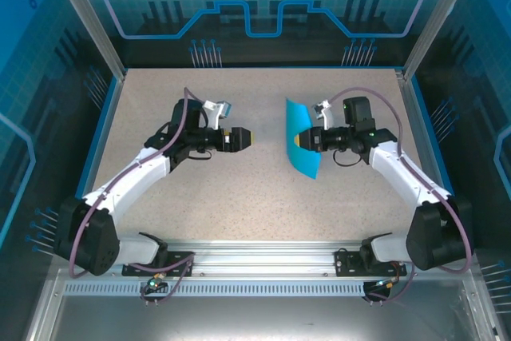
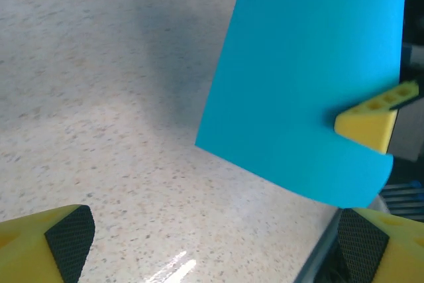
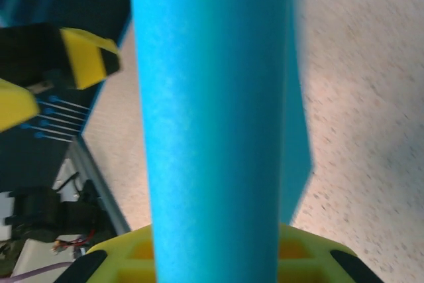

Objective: Fold a paper plane with a square sheet of paper (fold left side to right side)
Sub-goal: Pick up the square sheet of paper from the center of the table.

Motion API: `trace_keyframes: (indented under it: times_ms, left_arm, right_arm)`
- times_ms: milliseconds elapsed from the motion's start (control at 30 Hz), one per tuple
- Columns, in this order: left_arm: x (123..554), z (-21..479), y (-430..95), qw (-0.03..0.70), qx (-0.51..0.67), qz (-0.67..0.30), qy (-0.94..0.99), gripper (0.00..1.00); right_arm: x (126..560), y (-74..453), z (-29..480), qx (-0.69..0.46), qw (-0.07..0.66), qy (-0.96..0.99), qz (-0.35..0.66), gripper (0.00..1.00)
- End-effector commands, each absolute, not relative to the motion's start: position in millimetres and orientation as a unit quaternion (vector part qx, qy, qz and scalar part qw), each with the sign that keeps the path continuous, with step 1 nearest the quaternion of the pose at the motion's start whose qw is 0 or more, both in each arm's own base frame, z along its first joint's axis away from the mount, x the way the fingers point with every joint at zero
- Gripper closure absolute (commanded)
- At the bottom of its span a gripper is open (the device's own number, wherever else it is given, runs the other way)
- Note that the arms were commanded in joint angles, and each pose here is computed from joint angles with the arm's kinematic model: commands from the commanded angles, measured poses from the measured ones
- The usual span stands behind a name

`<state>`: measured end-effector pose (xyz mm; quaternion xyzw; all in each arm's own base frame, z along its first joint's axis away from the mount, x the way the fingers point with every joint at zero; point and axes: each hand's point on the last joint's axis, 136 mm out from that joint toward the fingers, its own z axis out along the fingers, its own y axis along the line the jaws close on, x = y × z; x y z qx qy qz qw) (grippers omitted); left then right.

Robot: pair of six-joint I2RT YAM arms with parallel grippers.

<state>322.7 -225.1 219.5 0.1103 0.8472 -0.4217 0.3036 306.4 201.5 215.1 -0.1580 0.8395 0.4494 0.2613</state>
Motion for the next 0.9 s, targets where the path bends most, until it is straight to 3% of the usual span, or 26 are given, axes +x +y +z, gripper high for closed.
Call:
trace_keyframes:
  times_ms: [0,300,533,667,867]
  left_arm:
    - [311,255,-240,0.313,0.184,-0.468,0.806,0.01]
    - [310,301,-257,0.336,0.247,-0.513,0.75,0.01]
    - [305,328,-269,0.321,0.275,-0.57,0.705,0.03]
    - [299,333,-272,0.311,0.287,-0.582,0.694,0.22]
    - [296,323,-271,0.292,0.281,-0.584,0.703,0.73]
  right_arm:
    - [285,213,269,-0.224,0.269,0.785,0.511,0.79]
    - [243,225,337,-0.307,0.272,0.712,0.569,0.79]
    - [236,230,345,-0.325,0.267,0.698,0.58,0.79]
    - [242,231,335,-0.316,0.261,0.707,0.576,0.78]
    - [258,230,316,-0.293,0.252,0.732,0.562,0.77]
